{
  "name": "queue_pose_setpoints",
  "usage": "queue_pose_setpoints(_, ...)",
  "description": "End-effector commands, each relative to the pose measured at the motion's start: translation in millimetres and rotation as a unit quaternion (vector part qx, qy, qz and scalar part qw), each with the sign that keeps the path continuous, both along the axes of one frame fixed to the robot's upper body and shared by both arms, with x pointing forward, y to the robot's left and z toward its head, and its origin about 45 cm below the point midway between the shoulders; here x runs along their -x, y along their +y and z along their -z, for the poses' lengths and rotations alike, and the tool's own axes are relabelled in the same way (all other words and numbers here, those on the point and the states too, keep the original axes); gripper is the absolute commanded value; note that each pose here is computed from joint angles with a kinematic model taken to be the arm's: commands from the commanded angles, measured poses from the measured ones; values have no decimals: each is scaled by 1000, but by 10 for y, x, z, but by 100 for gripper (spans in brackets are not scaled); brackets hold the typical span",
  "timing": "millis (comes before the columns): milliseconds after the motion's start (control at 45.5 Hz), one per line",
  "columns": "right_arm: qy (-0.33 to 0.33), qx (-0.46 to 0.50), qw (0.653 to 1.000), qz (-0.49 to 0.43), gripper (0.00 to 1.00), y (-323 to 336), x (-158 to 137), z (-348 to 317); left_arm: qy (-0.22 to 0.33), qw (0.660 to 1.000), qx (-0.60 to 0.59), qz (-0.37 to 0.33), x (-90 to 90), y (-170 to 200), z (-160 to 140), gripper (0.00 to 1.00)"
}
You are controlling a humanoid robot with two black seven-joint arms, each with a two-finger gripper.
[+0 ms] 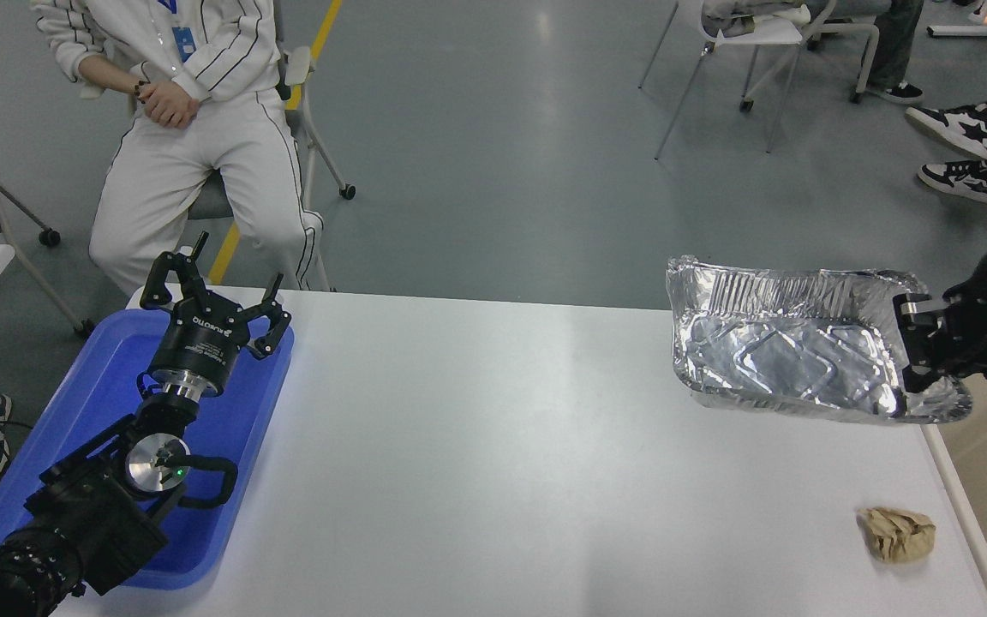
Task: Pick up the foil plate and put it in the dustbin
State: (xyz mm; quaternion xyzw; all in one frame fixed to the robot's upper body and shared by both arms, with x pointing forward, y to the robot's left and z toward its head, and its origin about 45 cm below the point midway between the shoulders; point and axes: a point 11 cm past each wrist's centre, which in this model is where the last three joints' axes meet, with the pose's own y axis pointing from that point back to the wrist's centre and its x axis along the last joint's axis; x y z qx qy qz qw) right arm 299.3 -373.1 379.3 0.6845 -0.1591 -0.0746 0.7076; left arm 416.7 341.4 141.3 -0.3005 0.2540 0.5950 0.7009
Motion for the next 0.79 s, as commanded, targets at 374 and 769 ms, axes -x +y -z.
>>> queue_pose_setpoints(374,-45,32,981,186,0,-1202,246,349,0,1000,1,-1,0,1,0,100)
queue_pose_setpoints(769,-68,48,957,278,0,-1843,351,834,0,1000,1,-1,0,1,0,100)
